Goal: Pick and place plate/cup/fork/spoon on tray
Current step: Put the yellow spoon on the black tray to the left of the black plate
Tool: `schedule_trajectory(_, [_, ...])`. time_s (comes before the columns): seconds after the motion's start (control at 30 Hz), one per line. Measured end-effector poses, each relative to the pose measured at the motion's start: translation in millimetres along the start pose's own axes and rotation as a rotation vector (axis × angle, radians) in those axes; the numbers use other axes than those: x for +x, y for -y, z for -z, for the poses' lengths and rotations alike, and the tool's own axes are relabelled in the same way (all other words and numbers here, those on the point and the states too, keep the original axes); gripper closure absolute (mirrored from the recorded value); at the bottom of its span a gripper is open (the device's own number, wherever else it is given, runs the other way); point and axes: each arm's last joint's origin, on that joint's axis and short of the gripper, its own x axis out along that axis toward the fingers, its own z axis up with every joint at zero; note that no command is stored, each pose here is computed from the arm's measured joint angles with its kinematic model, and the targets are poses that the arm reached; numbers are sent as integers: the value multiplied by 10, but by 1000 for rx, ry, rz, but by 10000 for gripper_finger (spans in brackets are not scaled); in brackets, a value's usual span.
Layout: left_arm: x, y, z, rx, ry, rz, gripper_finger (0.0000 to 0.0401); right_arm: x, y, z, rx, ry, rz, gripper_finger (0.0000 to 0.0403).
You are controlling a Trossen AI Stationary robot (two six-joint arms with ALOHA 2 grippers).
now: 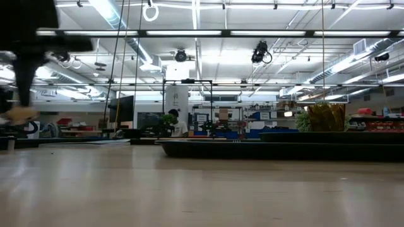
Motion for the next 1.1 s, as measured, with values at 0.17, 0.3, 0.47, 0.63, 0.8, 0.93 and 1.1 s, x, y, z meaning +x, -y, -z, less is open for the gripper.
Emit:
schedule_trajectory(0.17, [-128, -227, -85, 150, 22, -198, 351, -3, -4, 0, 23, 0, -2, 280])
schedule_trajectory(0.3, [-136, -453, -107, 281, -16, -300, 350, -7, -12, 0, 50, 1, -5, 280])
schedule_trajectory(0.47, [-17, -788, -66, 379, -92, -311, 350, -56, -79, -2, 93, 5, -27, 280])
schedule_trajectory(0.63, [124, -1174, 14, 455, -165, -307, 349, -157, -200, 3, 142, 7, -29, 280])
schedule_trajectory(0.8, [264, -1582, 43, 501, -125, -316, 349, -278, -320, 29, 208, 5, 14, 280])
schedule_trajectory(0.93, [343, -1886, 48, 555, -34, -347, 349, -377, -409, 36, 267, 21, 40, 280])
schedule_trajectory(1.1, [413, -2149, 90, 708, 110, -346, 349, -475, -487, 37, 317, 49, 77, 280])
